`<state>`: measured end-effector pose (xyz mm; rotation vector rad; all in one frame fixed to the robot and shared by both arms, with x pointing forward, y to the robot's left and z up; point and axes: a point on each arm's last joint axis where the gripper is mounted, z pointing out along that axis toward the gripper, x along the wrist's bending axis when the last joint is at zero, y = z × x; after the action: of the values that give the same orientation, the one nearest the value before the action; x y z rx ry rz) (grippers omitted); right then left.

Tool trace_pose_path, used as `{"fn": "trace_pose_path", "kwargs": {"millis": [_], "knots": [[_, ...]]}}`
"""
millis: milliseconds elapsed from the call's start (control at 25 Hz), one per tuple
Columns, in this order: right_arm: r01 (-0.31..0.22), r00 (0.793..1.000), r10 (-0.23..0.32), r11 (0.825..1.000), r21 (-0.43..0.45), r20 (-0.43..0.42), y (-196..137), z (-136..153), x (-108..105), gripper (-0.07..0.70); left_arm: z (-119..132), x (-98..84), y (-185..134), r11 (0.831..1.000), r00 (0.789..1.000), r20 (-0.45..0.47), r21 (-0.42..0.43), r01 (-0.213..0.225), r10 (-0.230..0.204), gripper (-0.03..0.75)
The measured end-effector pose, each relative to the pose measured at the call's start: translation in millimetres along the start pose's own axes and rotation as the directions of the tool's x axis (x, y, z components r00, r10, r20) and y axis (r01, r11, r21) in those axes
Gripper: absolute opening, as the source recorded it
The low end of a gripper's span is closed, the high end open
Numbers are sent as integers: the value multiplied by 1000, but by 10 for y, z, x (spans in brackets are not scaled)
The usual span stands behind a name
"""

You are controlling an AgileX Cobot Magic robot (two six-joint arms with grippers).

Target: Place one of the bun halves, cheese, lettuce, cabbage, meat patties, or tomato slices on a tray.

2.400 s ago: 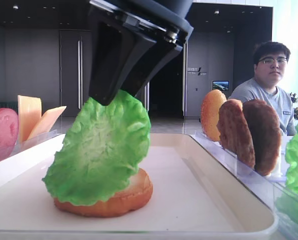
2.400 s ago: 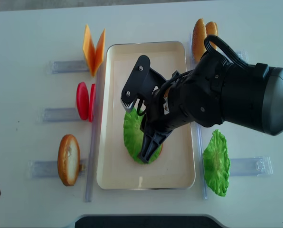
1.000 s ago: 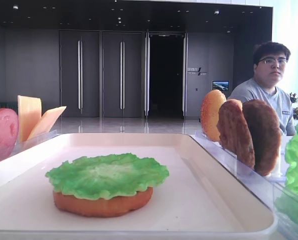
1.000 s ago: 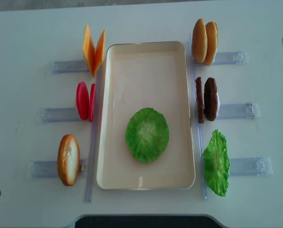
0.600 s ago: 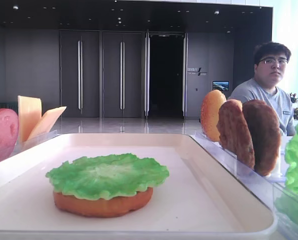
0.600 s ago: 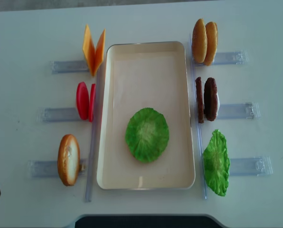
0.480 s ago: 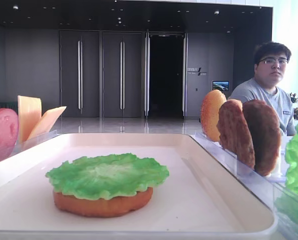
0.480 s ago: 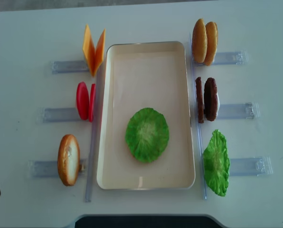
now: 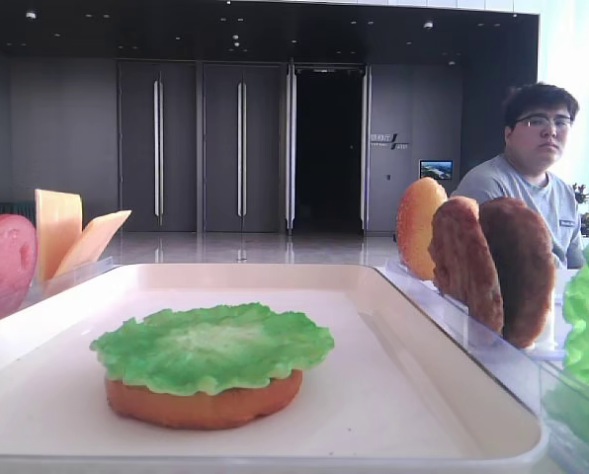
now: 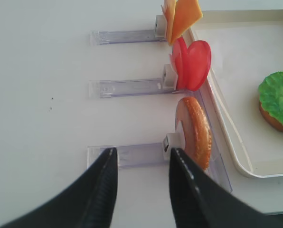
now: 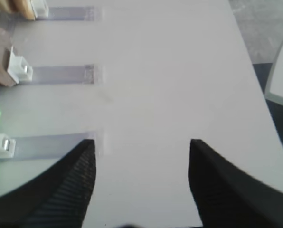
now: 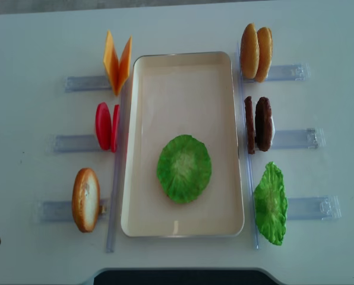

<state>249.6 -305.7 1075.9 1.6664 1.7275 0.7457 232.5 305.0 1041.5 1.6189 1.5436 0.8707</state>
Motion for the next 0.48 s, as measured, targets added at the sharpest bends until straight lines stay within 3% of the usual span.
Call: {"fn": "trace_pose_path", "kwargs": {"millis": [160,360,480], "knots": [[50,993,-56,997,-56,-99,-255,116,100,409,0,0,0,1000,1000,0,0,0,0,282],[68,987,-92,983,-173,-135,-345,18,133,409,0,0,0,1000,1000,0,0,0,0,282],[68,986,-93,981,-182,-136,-347,11,134,409,0,0,0,1000,1000,0,0,0,0,282]]}}
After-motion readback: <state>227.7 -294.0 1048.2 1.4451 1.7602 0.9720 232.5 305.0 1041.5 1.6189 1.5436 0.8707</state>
